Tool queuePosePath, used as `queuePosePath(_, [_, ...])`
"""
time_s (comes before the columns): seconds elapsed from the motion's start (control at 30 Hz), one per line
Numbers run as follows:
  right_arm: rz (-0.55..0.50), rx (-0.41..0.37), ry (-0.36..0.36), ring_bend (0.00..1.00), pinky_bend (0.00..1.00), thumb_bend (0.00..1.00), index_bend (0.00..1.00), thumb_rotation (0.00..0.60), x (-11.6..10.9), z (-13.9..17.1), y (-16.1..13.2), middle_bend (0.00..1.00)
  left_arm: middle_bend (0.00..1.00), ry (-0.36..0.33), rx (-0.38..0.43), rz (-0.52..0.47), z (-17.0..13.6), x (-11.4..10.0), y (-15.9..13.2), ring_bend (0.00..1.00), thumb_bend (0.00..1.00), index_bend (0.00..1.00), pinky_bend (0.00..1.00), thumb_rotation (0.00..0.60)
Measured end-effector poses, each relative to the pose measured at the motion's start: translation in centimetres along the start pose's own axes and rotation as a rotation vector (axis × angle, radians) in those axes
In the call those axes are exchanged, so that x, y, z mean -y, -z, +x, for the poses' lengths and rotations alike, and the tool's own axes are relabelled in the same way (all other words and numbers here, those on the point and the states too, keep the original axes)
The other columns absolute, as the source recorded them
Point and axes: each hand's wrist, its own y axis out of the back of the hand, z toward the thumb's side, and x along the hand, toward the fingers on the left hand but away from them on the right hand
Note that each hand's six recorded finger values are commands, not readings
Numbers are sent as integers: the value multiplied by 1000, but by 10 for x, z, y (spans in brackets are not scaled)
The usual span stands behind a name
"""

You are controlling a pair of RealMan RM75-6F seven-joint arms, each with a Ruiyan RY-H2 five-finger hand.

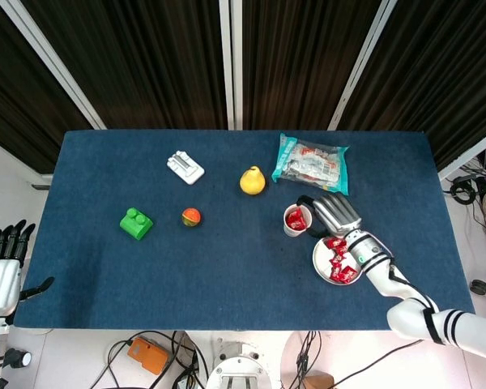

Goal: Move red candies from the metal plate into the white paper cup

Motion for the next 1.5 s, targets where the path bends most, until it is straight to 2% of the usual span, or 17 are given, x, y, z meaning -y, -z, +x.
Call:
queuePosePath(0.17, [96, -15, -6, 1000, 1000, 377, 518, 600, 5, 31, 15, 961, 0, 1, -1, -5, 2, 2, 0, 0, 0, 0, 0, 600])
queuePosePath(0.33, [217, 13, -102, 1000, 1000, 377, 521, 600, 24, 74, 41, 961, 0, 1, 6, -7, 3, 3, -1, 0, 0, 0, 0, 600])
queuePosePath(0.5, [287, 38, -184, 1000, 1000, 377, 525, 600, 37, 91, 54, 961, 0, -6, 7, -10, 3, 1, -2, 0, 0, 0, 0, 600])
queuePosePath(0.67, [299, 50, -218, 1000, 1000, 377, 526, 600, 50, 89, 58, 961, 0, -6, 4, -12, 1, 2, -2, 0, 0, 0, 0, 600])
queuePosePath(1.03, [318, 14, -253, 1000, 1000, 384, 541, 600, 72, 66, 47, 961, 0, -12, -17, -8, -1, -1, 4, 0, 0, 0, 0, 600])
queuePosePath(1.13, [309, 8, -262, 1000, 1000, 387, 588, 600, 78, 64, 44, 961, 0, -13, -19, -9, -1, -1, 5, 0, 0, 0, 0, 600])
queuePosePath(1.3, [295, 16, -254, 1000, 1000, 459, 723, 600, 81, 64, 46, 967, 0, -16, -18, -7, -1, -2, 6, 0, 0, 0, 0, 600])
queuePosePath(1.5, [273, 25, -208, 1000, 1000, 469, 759, 600, 67, 61, 46, 968, 0, -15, -20, -8, -2, -1, 6, 0, 0, 0, 0, 600])
